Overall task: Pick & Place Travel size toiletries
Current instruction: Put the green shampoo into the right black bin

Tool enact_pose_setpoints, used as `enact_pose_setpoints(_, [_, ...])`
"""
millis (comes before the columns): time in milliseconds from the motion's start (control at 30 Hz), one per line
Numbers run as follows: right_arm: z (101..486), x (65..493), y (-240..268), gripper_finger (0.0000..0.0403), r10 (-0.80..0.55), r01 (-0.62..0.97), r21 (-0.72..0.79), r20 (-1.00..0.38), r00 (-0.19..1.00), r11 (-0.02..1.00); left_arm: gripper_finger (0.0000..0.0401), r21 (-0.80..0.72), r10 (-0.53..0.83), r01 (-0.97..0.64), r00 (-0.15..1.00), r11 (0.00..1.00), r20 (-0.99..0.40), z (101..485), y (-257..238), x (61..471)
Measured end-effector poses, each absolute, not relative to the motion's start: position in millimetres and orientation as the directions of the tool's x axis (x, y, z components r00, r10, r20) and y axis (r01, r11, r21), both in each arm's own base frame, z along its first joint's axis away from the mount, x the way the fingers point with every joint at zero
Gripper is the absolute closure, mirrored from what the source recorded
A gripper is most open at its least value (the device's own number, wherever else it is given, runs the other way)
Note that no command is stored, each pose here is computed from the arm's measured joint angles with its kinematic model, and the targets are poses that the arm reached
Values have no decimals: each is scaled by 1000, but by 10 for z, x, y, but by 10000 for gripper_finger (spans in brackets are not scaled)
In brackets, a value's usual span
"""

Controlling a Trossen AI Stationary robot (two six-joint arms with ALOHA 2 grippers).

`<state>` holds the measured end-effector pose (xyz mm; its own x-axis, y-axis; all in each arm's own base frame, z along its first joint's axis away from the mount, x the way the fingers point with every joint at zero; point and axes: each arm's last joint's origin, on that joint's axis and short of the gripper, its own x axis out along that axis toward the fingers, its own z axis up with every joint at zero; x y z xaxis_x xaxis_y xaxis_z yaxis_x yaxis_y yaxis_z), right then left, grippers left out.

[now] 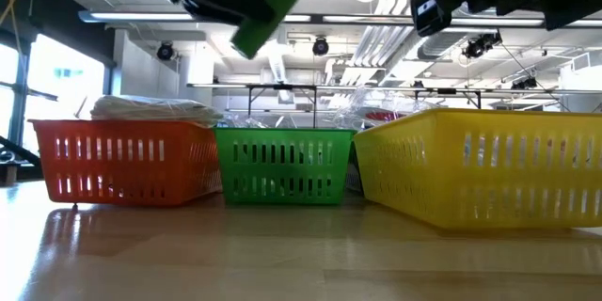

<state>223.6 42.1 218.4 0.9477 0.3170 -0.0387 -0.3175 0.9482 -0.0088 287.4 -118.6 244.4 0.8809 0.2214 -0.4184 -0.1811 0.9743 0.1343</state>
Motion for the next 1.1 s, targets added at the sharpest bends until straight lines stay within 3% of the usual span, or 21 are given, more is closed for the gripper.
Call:
enact_pose_setpoints(300, [2074, 2324, 434, 400, 316, -317, -7, -59, 947, 949, 237, 109, 176, -141, 866, 984, -468, 2433, -706, 3055])
enact_pose_setpoints(500, [2197, 2258, 389, 400, 305, -305, -53, -10, 952, 951, 237, 135, 177, -129, 874, 982, -453, 2577, -427, 3017])
enact_pose_setpoints(733, [2269, 2163, 259, 400, 192, -194, -46, -39, 981, 980, 237, 135, 144, -94, 887, 986, -439, 2769, -138, 2886])
enact_pose_setpoints(1100, [2304, 2157, 287, 400, 195, -195, 1, -6, 981, 981, 237, 92, 22, 14, 927, 996, -376, 2809, -260, 2942])
